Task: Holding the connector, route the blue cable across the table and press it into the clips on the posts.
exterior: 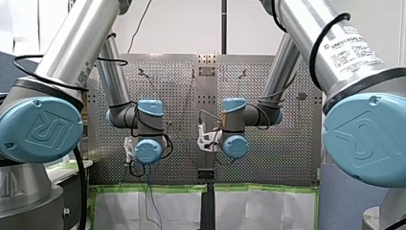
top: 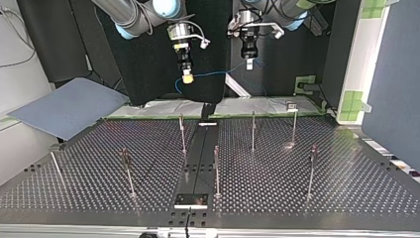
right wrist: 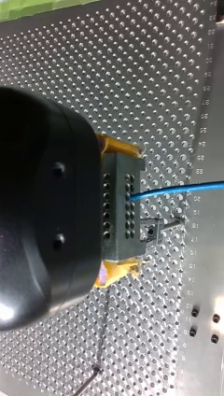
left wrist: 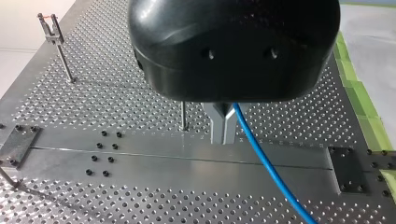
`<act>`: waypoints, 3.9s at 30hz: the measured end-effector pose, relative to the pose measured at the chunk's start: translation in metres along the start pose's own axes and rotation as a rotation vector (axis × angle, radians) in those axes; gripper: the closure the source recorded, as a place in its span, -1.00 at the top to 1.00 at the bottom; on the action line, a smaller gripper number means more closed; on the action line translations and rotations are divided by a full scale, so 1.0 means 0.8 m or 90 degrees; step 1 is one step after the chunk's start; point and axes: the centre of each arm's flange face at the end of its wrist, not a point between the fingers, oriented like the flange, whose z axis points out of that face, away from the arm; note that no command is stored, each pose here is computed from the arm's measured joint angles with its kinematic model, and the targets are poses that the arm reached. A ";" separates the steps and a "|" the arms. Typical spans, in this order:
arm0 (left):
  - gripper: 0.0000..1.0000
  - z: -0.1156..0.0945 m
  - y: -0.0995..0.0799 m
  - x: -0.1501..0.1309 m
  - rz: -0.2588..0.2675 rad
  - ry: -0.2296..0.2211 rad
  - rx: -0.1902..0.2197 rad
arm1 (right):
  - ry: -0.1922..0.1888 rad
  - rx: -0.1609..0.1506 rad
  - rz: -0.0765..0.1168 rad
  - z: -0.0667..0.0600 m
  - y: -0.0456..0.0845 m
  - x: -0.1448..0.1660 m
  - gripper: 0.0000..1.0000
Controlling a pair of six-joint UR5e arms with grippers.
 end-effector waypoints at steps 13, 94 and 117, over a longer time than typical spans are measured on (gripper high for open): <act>-0.99 0.000 0.000 0.000 0.000 0.000 0.000 | 0.000 0.000 0.000 0.000 0.000 0.000 -1.00; -0.99 0.000 0.000 0.000 0.000 0.001 -0.001 | 0.000 0.000 0.000 0.000 0.000 0.000 -1.00; -0.99 -0.001 0.013 0.008 0.028 0.040 -0.016 | 0.000 0.000 0.000 0.000 0.000 0.000 -1.00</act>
